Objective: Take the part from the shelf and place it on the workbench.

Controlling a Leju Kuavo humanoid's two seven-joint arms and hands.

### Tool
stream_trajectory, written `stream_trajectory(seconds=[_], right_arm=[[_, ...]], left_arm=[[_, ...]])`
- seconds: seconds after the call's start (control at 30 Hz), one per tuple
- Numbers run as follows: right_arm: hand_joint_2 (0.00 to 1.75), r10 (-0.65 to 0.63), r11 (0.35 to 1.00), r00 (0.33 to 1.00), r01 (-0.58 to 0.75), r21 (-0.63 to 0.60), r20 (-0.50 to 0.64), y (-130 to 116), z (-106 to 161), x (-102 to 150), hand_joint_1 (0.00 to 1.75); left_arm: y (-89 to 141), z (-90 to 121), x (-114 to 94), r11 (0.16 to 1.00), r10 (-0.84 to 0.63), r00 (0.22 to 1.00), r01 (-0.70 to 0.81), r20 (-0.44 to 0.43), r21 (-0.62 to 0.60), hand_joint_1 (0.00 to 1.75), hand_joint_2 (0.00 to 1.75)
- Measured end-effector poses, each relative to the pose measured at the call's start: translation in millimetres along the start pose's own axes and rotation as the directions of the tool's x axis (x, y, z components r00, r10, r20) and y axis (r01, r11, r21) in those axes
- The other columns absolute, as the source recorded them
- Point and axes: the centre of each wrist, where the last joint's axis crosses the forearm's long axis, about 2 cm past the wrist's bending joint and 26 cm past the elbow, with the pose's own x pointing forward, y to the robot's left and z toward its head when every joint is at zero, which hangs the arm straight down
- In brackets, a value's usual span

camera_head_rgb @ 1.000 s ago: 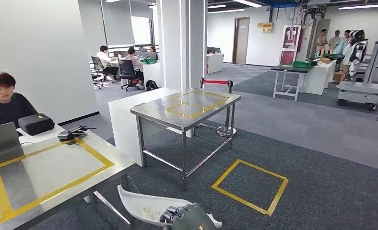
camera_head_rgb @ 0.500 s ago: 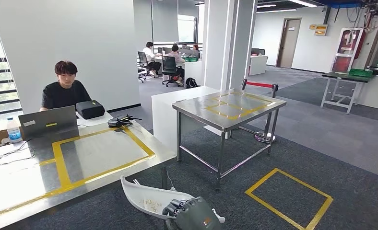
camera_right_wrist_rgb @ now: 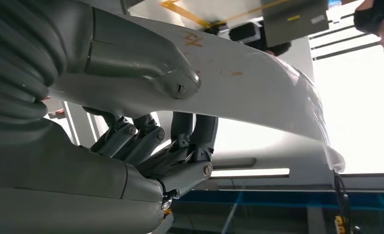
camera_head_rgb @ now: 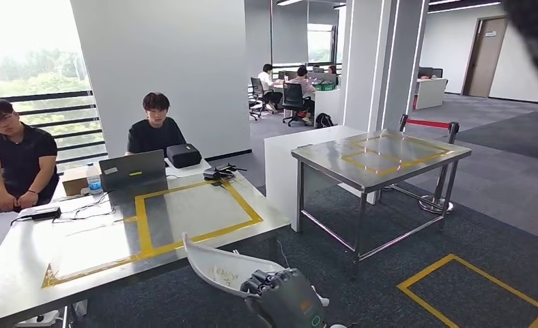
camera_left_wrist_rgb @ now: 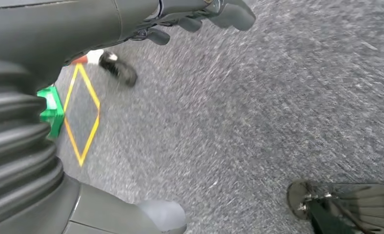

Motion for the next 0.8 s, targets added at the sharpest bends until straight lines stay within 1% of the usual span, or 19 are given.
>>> stream_trajectory(seconds=[0.2, 0.33, 0.47, 0.57, 0.67, 0.8], right_arm=[[1.75, 0.028, 0.999, 0.998, -0.03, -0.042, -0.055, -8, 2, -7, 1.75], [1.75, 0.053, 0.995, 0.995, -0.06, -0.075, -0.09, -17, 5, -11, 1.75], [1.75, 0.055, 0.994, 0.993, -0.065, -0.093, -0.102, -24, 7, -17, 1.75], [1.75, 0.049, 0.994, 0.992, -0.059, -0.091, -0.115, -24, 10, -21, 1.75], [1.75, 0.039, 0.995, 0.992, -0.05, -0.085, -0.123, -22, 12, -23, 1.75], [1.75, 0.037, 0.995, 0.991, -0.049, -0.092, -0.131, -25, 13, -27, 1.75]], left_arm=[[0, 0, 2, 1.0, 0.0, 1.0, 0.0, -0.022, 0.007, 0.0, 1.75], [-1, 1, 11, 1.0, -0.006, 1.0, 0.006, -0.012, -0.001, 0.0, 1.75], [-3, 1, 17, 1.0, -0.003, 1.0, 0.003, -0.021, -0.009, 0.0, 1.75], [-2, 2, 22, 1.0, 0.005, 1.0, -0.005, -0.021, -0.005, 0.0, 1.75], [-2, 2, 22, 1.0, 0.013, 1.0, -0.013, -0.026, -0.004, 0.0, 1.75], [-3, 2, 24, 1.0, 0.017, 1.0, -0.017, -0.023, -0.006, 0.0, 1.75]])
